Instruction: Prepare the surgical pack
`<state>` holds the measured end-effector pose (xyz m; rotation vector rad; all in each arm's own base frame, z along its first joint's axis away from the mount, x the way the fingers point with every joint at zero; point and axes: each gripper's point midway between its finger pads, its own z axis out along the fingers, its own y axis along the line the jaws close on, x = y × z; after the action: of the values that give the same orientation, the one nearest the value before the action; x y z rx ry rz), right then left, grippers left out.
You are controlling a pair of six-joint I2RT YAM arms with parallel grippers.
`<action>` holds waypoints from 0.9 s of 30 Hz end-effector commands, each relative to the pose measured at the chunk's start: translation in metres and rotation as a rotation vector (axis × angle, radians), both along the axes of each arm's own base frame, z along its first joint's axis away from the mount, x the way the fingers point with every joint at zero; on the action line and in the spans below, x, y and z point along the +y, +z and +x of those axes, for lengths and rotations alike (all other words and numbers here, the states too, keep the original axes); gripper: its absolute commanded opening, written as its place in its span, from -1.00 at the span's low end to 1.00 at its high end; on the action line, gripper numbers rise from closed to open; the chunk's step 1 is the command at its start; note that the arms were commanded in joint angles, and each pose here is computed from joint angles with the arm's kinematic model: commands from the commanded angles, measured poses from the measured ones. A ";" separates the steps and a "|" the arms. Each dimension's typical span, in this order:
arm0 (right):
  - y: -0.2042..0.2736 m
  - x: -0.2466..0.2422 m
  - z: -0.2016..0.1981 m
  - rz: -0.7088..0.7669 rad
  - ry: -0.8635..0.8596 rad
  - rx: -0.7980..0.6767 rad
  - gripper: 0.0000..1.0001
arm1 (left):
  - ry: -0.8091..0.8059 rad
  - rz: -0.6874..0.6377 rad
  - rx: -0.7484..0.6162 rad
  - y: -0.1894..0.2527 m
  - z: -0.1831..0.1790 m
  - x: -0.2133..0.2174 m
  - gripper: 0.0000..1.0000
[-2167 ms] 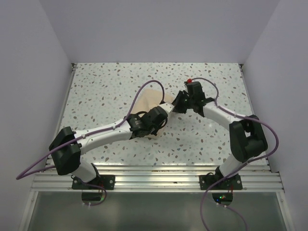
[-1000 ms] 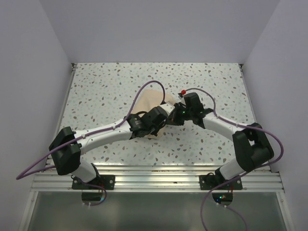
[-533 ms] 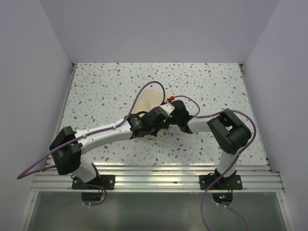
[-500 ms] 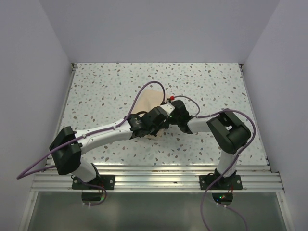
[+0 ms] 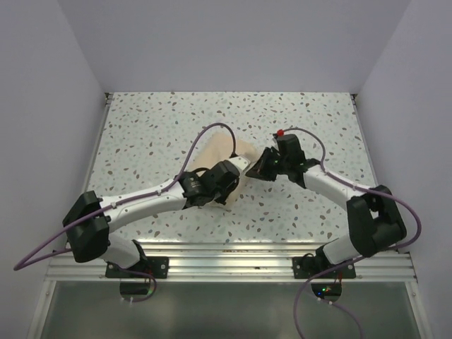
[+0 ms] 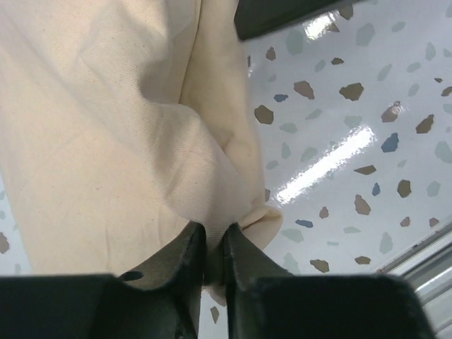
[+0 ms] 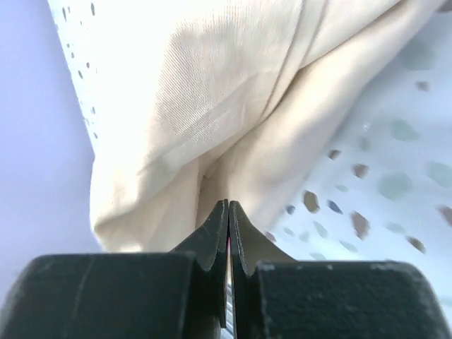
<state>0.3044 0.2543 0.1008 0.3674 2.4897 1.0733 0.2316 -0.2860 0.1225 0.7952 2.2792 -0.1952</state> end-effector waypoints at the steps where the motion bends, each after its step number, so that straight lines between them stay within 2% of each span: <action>1: 0.013 -0.038 -0.004 -0.134 0.011 -0.025 -1.00 | -0.036 -0.155 -0.015 0.026 -0.007 -0.018 -0.42; 2: 0.015 -0.044 -0.002 -0.146 0.008 -0.031 -1.00 | -0.047 -0.163 -0.007 0.025 -0.010 -0.018 -0.32; 3: 0.022 -0.049 0.003 -0.155 0.004 -0.042 -1.00 | -0.064 -0.197 -0.016 0.033 -0.012 -0.022 -0.14; 7: 0.033 -0.056 0.020 -0.192 0.049 -0.077 -1.00 | -0.126 -0.264 0.002 0.044 -0.024 -0.027 0.13; 12: 0.048 -0.044 0.033 -0.160 0.099 -0.104 -1.00 | -0.112 -0.317 -0.006 0.060 -0.028 -0.017 0.14; 14: 0.050 -0.037 0.037 -0.130 0.134 -0.104 -1.00 | -0.057 -0.360 -0.019 0.067 -0.015 -0.005 0.07; 18: 0.070 -0.018 0.056 -0.057 0.182 -0.156 -1.00 | 0.023 -0.415 0.020 0.062 0.014 0.004 -0.35; 19: 0.072 -0.014 0.059 -0.046 0.191 -0.159 -1.00 | 0.016 -0.434 0.033 0.064 0.017 0.001 -0.40; 22: 0.084 0.005 0.072 0.043 0.237 -0.172 -1.00 | 0.003 -0.485 0.049 0.064 0.035 -0.010 -0.47; 23: 0.076 0.011 0.076 0.055 0.253 -0.145 -1.00 | 0.006 -0.483 0.062 0.057 0.042 -0.014 -0.49; 25: 0.090 0.025 0.080 0.102 0.301 -0.153 -1.00 | -0.009 -0.482 0.086 0.053 0.047 -0.021 -0.51; 27: 0.080 0.033 0.084 0.130 0.324 -0.111 -1.00 | -0.033 -0.507 0.098 0.054 0.049 -0.027 -0.50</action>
<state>0.3874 0.2651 0.1613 0.0264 2.4782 1.1832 0.2699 -0.2865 0.1436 0.5483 2.2744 -0.6479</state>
